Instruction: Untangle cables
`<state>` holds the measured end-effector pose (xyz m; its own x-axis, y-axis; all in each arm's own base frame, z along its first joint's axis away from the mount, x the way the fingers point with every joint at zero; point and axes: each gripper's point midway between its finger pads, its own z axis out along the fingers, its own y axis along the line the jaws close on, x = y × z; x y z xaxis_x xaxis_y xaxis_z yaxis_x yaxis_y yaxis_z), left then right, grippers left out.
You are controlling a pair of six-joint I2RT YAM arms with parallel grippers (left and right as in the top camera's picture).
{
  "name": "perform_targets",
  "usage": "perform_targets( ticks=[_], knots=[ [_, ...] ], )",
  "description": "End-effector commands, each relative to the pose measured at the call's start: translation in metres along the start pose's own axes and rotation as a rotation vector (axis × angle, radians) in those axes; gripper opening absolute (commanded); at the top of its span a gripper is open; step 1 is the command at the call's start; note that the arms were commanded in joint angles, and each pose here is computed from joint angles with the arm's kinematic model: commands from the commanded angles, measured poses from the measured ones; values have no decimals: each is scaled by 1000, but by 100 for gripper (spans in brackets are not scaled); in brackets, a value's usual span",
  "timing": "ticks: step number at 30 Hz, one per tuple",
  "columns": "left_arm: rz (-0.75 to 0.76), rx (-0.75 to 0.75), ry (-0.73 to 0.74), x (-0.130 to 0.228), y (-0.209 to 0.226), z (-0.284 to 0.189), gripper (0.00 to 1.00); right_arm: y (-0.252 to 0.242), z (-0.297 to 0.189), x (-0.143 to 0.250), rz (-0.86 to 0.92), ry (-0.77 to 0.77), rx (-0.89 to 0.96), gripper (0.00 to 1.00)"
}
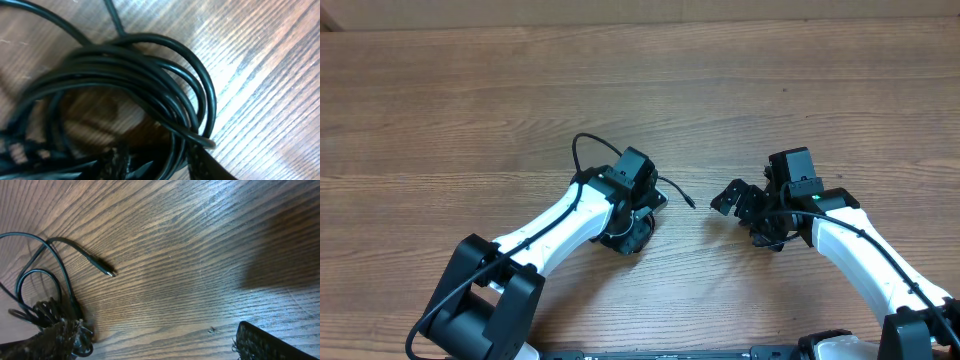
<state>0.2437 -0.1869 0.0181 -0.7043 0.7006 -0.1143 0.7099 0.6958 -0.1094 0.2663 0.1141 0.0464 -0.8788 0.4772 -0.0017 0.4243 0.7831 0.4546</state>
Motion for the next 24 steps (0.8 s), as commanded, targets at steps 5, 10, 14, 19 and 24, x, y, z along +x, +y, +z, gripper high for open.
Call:
perform_targets(
  ticks=[5, 10, 14, 19, 24],
  knots=[
    [-16, 54, -3, 16, -7, 27, 25, -2, 2, 0, 3, -5, 5, 100],
    [-46, 52, -21, 9, -10, 26, 4, -2, 2, 0, 4, -2, 6, 100],
    [-125, 44, -50, -5, -3, 7, 4, -3, 2, 1, 6, 3, 10, 100],
    [-241, 30, -157, -40, 11, -49, 4, 2, 1, 6, -13, 33, -23, 100],
    [-457, 38, -363, -85, 23, -119, 4, 11, -2, 11, -72, 53, -70, 100]
  ],
)
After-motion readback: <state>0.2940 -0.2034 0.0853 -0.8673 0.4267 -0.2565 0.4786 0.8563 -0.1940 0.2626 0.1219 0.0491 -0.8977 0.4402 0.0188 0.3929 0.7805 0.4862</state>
